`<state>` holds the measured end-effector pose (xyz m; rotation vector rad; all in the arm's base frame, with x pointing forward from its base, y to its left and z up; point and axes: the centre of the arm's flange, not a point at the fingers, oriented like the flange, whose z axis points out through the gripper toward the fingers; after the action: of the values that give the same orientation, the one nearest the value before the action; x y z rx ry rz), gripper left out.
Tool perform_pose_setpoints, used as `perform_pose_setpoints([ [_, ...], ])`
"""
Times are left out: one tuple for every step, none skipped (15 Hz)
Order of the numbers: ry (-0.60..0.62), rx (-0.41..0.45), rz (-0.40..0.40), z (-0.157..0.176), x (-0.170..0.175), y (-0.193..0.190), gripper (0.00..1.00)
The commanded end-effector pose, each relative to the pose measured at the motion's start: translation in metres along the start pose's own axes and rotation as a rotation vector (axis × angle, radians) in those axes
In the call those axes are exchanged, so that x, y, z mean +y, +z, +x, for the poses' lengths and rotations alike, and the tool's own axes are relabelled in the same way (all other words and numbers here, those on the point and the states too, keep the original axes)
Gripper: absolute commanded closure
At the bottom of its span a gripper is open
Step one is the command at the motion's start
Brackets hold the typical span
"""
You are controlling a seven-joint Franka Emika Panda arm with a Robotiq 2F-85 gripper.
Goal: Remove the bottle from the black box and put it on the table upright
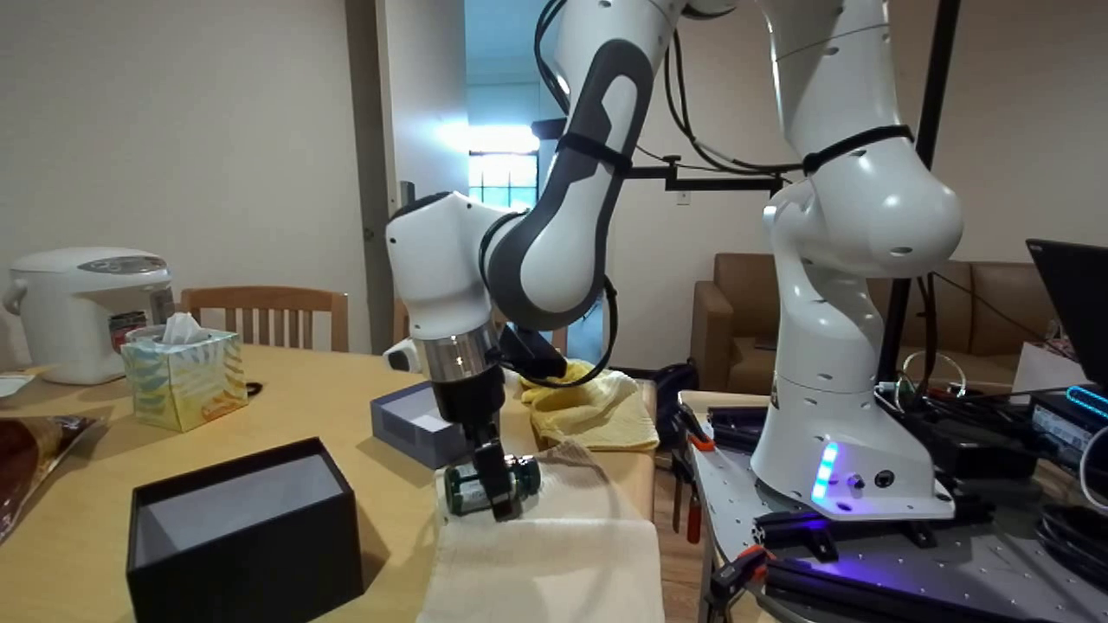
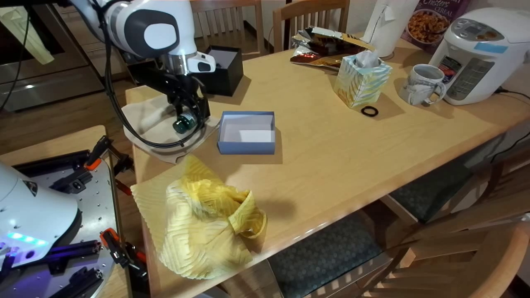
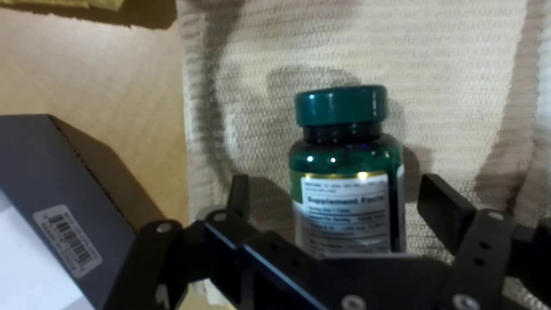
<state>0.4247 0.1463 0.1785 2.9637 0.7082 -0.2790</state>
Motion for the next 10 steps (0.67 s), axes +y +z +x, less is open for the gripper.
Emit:
perform_pose_setpoints([
  [-0.134, -0.015, -0.033, -0.0022, 0.0071, 0.0014, 0.0],
  [-0.154, -0.015, -0.039, -0.0025, 0.0079, 0.0017, 0.0],
  [-0.165, -0.014, -0.042, -0.0026, 0.0088, 0.0014, 0.11],
  [-0.177, -0.014, -0.04, -0.0021, 0.01, 0.0012, 0.28],
  [-0.181, -0.016, -0.04, -0.0019, 0.011, 0.0011, 0.33],
  [-0.187, -0.017, -0.036, -0.0019, 0.012, 0.0011, 0.4],
  [-0.188, -0.016, -0.031, -0.002, 0.0131, 0.0005, 0.48],
  [-0.188, -0.016, -0.028, -0.0023, 0.014, -0.0002, 0.54],
  [-0.18, -0.021, -0.026, -0.0023, 0.0149, -0.0012, 0.61],
  [-0.169, -0.025, -0.02, -0.0023, 0.0154, -0.0021, 0.67],
])
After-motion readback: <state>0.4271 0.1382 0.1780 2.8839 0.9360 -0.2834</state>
